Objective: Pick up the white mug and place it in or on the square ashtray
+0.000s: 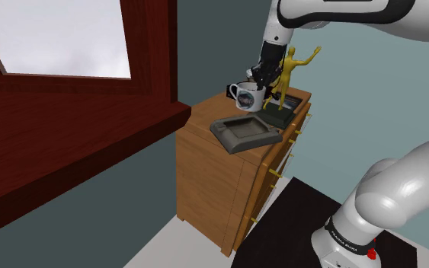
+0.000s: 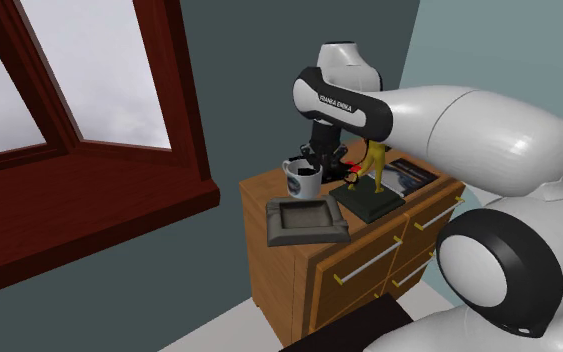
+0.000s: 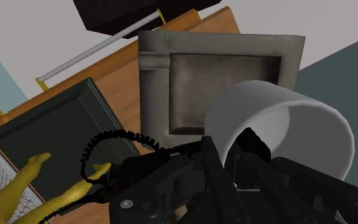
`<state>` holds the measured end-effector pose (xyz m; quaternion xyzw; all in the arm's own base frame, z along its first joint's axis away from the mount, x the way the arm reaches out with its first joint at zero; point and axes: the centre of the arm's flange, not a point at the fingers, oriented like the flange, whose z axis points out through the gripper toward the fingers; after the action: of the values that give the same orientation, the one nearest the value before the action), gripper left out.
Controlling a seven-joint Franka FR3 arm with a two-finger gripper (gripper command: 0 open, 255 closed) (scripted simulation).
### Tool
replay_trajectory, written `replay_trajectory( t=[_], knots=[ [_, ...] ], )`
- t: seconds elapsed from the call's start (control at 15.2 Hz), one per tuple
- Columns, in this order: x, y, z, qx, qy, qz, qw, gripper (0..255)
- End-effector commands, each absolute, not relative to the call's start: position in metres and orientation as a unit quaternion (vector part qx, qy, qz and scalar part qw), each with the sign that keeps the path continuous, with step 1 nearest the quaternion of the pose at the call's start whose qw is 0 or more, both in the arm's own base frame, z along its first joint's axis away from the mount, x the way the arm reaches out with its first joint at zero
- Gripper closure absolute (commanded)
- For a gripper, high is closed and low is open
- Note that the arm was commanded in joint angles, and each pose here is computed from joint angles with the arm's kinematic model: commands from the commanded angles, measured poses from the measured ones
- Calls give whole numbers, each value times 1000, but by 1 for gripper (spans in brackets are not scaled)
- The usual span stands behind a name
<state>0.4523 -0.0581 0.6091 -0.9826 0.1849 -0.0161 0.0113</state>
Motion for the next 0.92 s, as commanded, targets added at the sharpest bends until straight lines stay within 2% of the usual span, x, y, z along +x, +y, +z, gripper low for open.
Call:
replay_trajectory(
  t=[0.0, 0.86],
  knots=[
    [452, -57, 599, -983, 185, -17, 11, 255],
    [452, -57, 529, -983, 185, -17, 11, 255]
  ],
)
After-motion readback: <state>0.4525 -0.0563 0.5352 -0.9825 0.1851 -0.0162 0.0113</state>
